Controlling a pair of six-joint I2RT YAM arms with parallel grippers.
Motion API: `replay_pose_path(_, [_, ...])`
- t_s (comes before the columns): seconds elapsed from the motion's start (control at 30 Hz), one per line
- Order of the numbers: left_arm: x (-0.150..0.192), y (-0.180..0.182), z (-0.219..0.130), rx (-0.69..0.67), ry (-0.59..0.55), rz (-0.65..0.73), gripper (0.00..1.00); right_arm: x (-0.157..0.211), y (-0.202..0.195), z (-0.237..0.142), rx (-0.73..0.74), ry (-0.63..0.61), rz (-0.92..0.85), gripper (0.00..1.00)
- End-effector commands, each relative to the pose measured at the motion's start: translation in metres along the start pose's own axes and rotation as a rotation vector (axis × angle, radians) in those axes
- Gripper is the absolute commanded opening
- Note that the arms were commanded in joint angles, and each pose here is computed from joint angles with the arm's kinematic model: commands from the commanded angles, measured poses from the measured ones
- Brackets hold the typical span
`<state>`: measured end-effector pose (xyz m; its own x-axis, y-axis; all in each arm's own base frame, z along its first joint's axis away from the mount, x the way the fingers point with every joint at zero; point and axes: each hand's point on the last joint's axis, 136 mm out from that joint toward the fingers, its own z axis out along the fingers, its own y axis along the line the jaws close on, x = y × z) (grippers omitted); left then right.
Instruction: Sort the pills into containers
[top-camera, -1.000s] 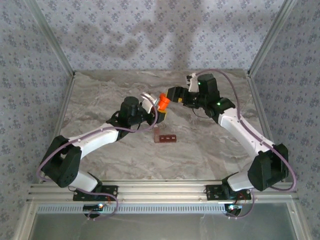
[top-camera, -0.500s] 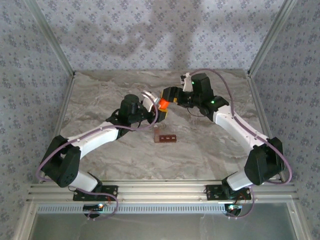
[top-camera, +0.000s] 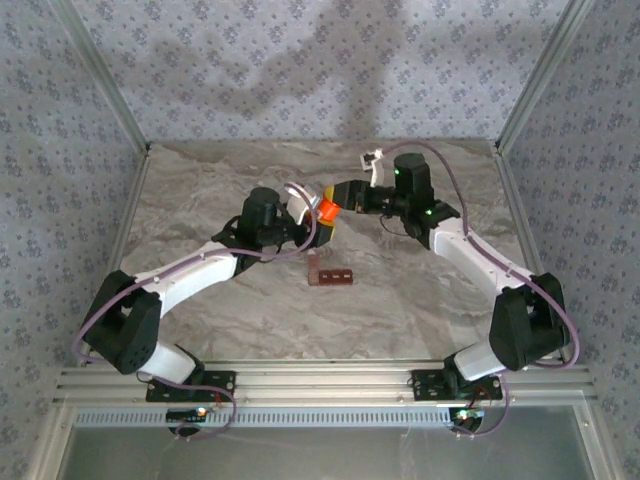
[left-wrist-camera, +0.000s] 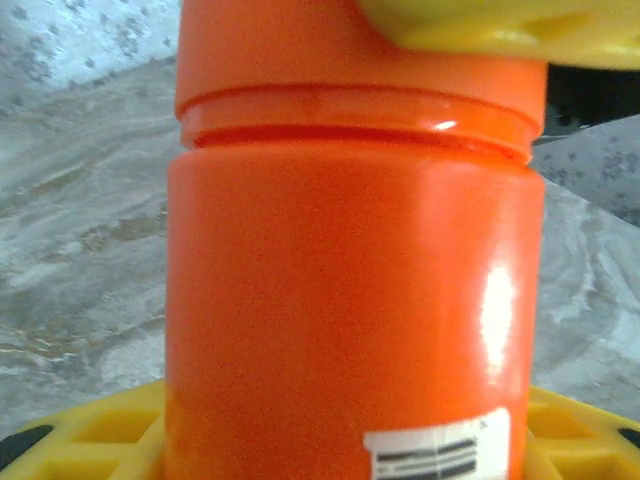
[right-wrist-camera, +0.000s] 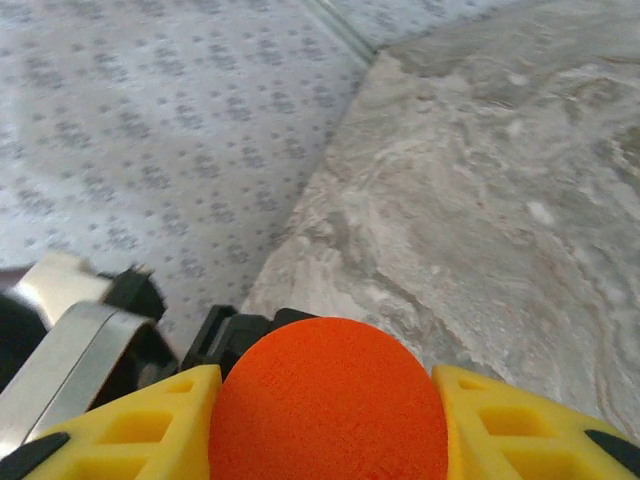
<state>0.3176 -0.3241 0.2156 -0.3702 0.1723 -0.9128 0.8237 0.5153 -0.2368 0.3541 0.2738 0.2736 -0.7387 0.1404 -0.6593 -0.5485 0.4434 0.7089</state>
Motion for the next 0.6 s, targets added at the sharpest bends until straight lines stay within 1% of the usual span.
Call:
replay_pose_path(0.0, [-0.054,-0.016,-0.017,0.102,-0.136,-0.004,0.13,-0.004,-0.002,-0.017,-0.09,-0.04,-0.139,0.42])
replay_pose_path(0.07, [-0.057,-0.017,-0.019,0.115,-0.137,-0.01,0.12,-0.008,-0.003,-0.021,-0.104,-0.053,-0.121,0.44])
replay_pose_path(0.1, [-0.057,-0.017,-0.018,0.113,-0.133,-0.006,0.12,-0.009,-0.002,-0.022,-0.108,-0.056,-0.104,0.47])
replay_pose_path(0.13, [-0.057,-0.016,-0.018,0.107,-0.13,-0.002,0.11,-0.011,-0.002,-0.023,-0.105,-0.057,-0.088,0.52])
replay_pose_path(0.17, [-0.055,-0.015,-0.018,0.097,-0.122,0.004,0.11,-0.012,-0.001,-0.025,-0.098,-0.062,-0.073,0.6])
replay_pose_path(0.2, [-0.054,-0.013,-0.017,0.087,-0.114,0.012,0.11,-0.015,-0.001,-0.027,-0.082,-0.08,-0.052,0.65])
replay_pose_path(0.3, [-0.047,-0.01,-0.014,0.078,-0.082,0.035,0.07,-0.025,-0.01,-0.038,-0.007,-0.139,0.05,0.75])
replay_pose_path(0.47, [-0.041,-0.01,-0.01,0.088,-0.051,0.047,0.05,-0.035,-0.022,-0.052,0.113,-0.218,0.193,0.78])
replay_pose_path(0.53, [-0.04,-0.01,-0.009,0.092,-0.048,0.053,0.04,-0.032,-0.028,-0.054,0.18,-0.219,0.244,0.79])
replay_pose_path(0.57, [-0.039,-0.01,-0.008,0.093,-0.045,0.053,0.04,-0.033,-0.028,-0.053,0.19,-0.217,0.242,0.8])
